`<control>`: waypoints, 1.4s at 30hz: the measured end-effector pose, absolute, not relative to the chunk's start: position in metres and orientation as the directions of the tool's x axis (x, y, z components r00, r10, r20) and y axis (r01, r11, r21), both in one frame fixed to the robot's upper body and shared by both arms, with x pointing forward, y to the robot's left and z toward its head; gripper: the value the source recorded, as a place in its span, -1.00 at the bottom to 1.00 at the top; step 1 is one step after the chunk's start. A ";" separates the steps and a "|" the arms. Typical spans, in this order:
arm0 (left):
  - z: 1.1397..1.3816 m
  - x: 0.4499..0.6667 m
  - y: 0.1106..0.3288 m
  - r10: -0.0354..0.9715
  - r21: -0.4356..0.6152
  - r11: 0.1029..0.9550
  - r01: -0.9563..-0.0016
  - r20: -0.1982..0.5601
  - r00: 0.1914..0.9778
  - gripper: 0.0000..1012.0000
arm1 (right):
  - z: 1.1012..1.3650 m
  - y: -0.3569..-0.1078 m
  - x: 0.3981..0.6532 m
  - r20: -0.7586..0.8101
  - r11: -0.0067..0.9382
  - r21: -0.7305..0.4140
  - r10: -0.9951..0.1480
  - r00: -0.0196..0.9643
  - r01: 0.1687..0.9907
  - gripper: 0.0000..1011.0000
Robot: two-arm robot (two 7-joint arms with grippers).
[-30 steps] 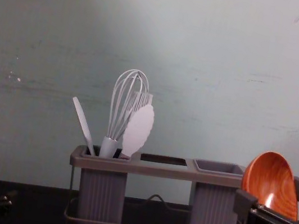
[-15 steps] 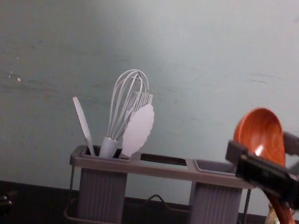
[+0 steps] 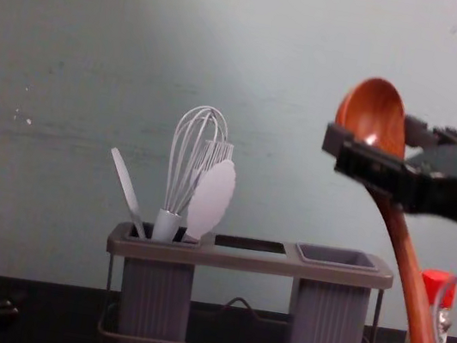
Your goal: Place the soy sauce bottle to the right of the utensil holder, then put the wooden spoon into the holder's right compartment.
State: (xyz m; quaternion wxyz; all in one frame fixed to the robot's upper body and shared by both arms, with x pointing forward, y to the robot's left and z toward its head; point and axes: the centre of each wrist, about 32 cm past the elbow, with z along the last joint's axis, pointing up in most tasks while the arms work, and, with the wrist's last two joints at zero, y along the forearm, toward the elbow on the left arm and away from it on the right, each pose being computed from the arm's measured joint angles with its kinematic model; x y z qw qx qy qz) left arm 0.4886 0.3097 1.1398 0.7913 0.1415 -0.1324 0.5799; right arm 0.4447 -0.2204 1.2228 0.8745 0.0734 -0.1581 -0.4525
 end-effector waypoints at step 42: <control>1.140 0.489 0.310 0.880 0.070 0.287 -0.955 0.374 0.292 1.00 | 1.251 -0.197 0.562 0.176 0.554 0.428 -0.826 0.536 0.714 0.65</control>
